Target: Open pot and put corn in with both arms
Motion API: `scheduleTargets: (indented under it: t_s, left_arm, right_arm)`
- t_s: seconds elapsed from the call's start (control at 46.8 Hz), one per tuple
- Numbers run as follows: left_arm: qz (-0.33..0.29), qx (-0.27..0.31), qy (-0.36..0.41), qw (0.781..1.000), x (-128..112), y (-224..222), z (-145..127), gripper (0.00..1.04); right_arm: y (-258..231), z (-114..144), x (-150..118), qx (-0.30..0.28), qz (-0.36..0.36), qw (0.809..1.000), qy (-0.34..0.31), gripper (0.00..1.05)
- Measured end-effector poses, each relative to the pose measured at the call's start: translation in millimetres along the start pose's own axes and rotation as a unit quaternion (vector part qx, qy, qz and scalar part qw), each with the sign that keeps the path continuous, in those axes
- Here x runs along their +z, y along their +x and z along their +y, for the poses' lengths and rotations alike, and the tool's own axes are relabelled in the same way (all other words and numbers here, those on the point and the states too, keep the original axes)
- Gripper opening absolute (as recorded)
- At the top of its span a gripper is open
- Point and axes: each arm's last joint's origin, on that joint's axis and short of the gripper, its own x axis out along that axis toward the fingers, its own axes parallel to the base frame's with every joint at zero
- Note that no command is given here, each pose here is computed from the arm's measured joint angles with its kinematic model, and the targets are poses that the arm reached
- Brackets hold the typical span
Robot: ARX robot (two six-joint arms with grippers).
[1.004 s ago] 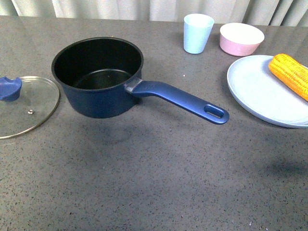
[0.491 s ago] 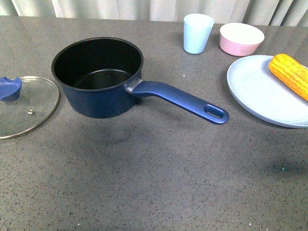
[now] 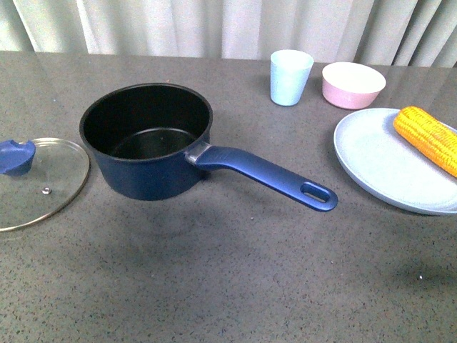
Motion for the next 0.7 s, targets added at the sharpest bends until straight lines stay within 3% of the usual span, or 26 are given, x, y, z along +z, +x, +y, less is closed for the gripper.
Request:
scheduleTargets:
  t_s: [0.705]
  left_arm:
    - [-0.004,0.0,0.0,1.0,2,-17,0,0.02]
  right_arm:
    - [0,0,0,0.0,0.0,1.0,0.0,0.96]
